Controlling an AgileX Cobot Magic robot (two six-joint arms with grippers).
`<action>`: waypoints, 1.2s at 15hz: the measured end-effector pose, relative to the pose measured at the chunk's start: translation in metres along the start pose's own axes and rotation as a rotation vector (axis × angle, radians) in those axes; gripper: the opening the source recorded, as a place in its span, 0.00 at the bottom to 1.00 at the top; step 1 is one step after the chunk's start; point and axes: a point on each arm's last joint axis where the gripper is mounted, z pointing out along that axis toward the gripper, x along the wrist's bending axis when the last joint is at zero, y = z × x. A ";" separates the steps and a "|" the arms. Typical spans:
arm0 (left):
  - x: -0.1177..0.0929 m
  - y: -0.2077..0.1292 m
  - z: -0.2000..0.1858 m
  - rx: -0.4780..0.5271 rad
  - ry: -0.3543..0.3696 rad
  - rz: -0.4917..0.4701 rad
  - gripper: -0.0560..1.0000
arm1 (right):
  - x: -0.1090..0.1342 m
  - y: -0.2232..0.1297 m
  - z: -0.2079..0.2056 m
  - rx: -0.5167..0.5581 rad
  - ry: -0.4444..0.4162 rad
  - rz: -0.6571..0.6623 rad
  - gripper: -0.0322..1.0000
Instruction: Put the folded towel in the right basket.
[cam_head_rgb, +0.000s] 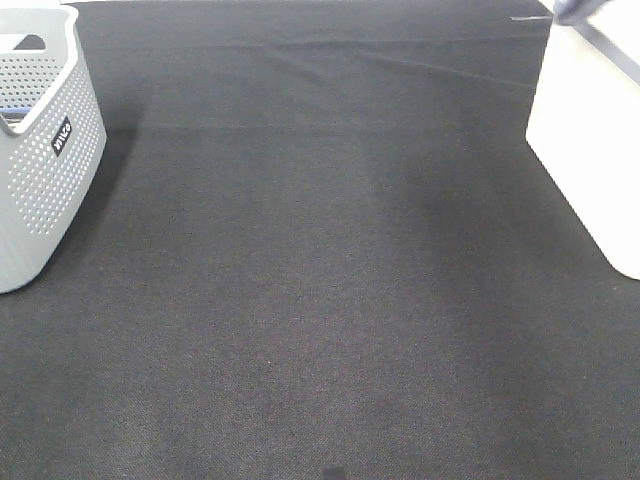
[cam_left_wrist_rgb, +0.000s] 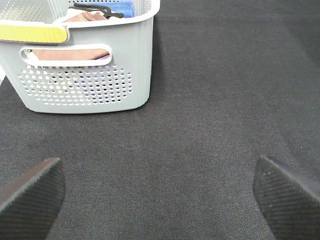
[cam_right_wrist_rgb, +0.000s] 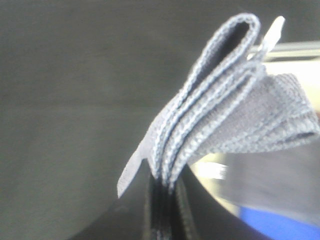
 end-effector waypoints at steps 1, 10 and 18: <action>0.000 0.000 0.000 0.000 0.000 0.000 0.97 | -0.014 -0.002 -0.002 0.007 -0.042 0.028 0.09; 0.000 0.000 0.000 0.000 0.000 0.000 0.97 | -0.056 -0.058 0.062 0.296 -0.140 0.082 0.15; 0.000 0.000 0.000 0.000 0.000 0.000 0.97 | -0.041 -0.054 0.059 0.280 -0.105 0.081 0.73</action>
